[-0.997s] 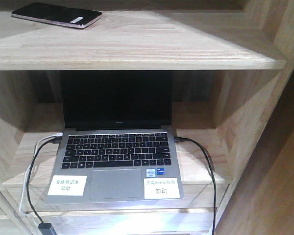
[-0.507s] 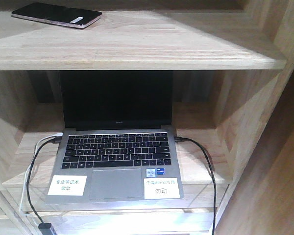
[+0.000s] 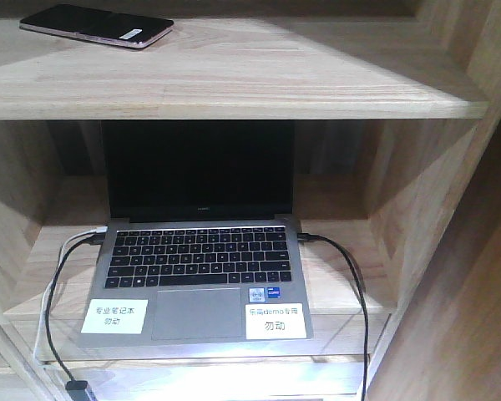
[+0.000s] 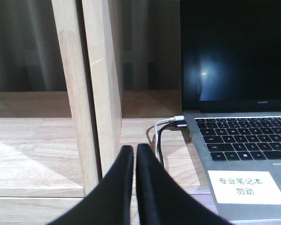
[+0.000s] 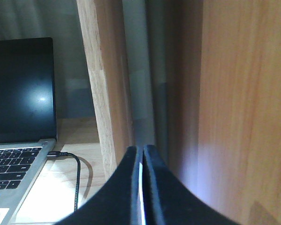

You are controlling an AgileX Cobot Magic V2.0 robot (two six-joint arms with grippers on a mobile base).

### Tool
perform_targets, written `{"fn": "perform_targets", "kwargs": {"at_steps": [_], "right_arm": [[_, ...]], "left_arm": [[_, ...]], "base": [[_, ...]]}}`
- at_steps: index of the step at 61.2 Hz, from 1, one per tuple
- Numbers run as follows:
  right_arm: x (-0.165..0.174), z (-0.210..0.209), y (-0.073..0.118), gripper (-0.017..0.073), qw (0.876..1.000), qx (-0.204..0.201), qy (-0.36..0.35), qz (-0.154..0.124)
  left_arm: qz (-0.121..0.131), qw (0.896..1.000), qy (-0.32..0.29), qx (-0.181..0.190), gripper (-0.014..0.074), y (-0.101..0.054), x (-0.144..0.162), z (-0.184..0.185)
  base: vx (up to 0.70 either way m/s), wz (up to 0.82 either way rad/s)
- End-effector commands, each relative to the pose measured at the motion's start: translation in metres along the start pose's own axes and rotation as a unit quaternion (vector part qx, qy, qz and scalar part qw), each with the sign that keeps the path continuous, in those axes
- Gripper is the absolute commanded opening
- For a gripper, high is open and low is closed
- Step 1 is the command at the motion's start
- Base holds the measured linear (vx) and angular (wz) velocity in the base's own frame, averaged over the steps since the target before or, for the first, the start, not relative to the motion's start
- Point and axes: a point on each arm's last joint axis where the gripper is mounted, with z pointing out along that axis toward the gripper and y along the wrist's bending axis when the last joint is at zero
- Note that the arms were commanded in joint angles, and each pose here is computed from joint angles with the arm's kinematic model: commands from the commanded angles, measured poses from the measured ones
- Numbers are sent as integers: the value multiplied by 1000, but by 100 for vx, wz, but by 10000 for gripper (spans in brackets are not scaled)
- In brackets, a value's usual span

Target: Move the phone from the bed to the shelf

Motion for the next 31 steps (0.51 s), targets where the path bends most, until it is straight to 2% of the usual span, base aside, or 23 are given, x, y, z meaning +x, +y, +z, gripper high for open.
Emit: {"fn": "perform_targets", "kwargs": {"at_steps": [1, 31], "right_arm": [[-4, 0, 0, -4, 999, -1, -35, -9], [-4, 0, 0, -4, 999, -1, -35, -9]], "left_arm": [[-5, 999, -38, -5, 1, 1, -6, 0], [-5, 999, -38, -5, 1, 1, -6, 0]], "base": [[0, 0], [0, 0]]}}
